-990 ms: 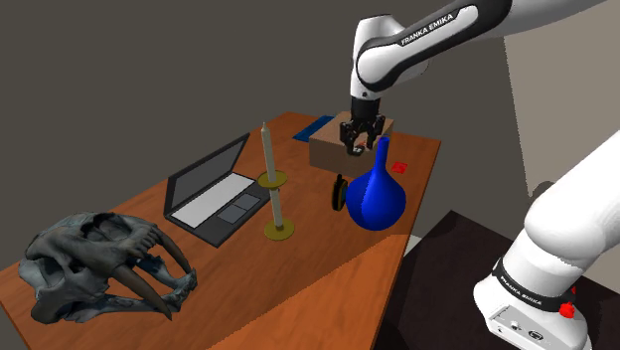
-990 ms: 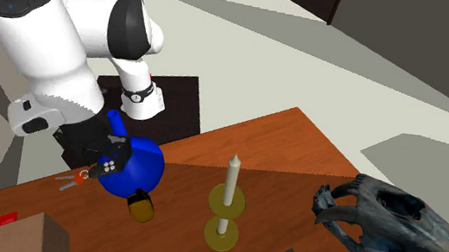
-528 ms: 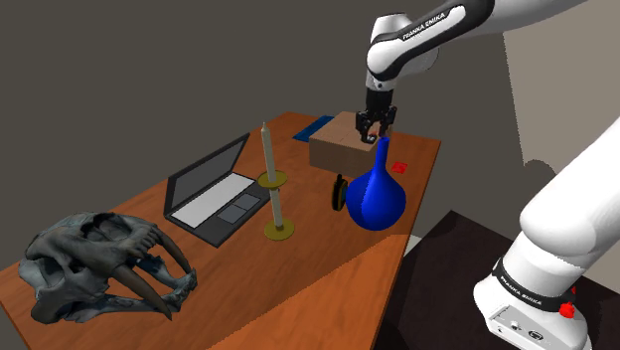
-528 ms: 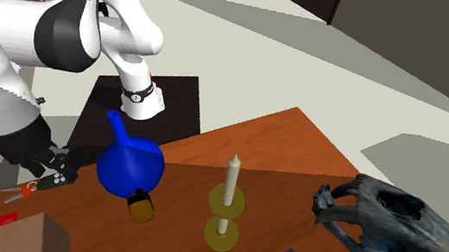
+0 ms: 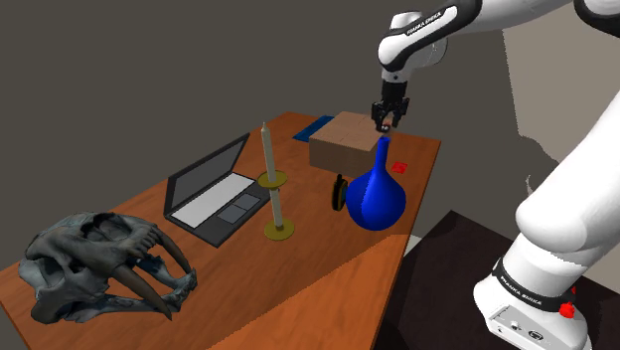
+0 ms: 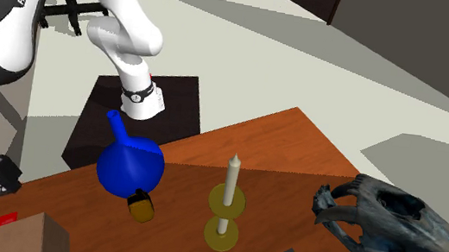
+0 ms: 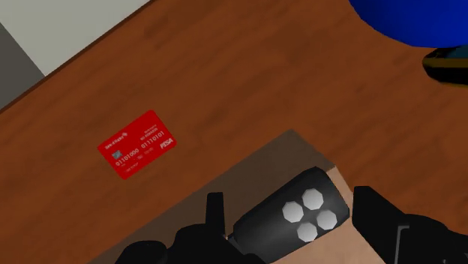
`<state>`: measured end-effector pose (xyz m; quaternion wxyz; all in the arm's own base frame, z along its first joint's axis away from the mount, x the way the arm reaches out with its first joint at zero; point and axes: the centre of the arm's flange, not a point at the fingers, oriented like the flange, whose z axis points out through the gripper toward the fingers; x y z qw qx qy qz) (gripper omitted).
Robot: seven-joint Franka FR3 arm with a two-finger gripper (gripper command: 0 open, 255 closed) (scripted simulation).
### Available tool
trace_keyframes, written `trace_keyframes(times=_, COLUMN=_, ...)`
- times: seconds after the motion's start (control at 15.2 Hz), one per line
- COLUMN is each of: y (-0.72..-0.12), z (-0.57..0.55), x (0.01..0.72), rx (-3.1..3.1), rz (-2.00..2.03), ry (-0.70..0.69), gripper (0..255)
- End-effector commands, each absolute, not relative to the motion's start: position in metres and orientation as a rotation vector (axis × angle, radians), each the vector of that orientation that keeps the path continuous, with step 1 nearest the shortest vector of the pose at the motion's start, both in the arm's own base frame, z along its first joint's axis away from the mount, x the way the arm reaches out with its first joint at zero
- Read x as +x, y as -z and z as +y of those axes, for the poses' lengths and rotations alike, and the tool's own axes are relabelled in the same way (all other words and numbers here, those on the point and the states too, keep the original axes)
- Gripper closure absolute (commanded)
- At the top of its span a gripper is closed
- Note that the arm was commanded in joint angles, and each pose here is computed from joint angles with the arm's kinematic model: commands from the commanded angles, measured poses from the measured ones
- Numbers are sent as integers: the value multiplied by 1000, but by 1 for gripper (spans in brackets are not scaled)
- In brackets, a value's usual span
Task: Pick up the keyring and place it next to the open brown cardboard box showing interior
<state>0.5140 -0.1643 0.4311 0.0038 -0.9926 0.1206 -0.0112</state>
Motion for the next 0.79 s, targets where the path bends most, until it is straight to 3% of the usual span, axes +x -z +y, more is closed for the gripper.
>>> trace_keyframes(times=0.0, y=-430, z=-191, x=521, rx=-3111, rz=376, ry=35, gripper=255)
trace_keyframes(times=0.73, y=-430, z=-333, x=552, rx=-3111, rz=376, ry=35, gripper=255)
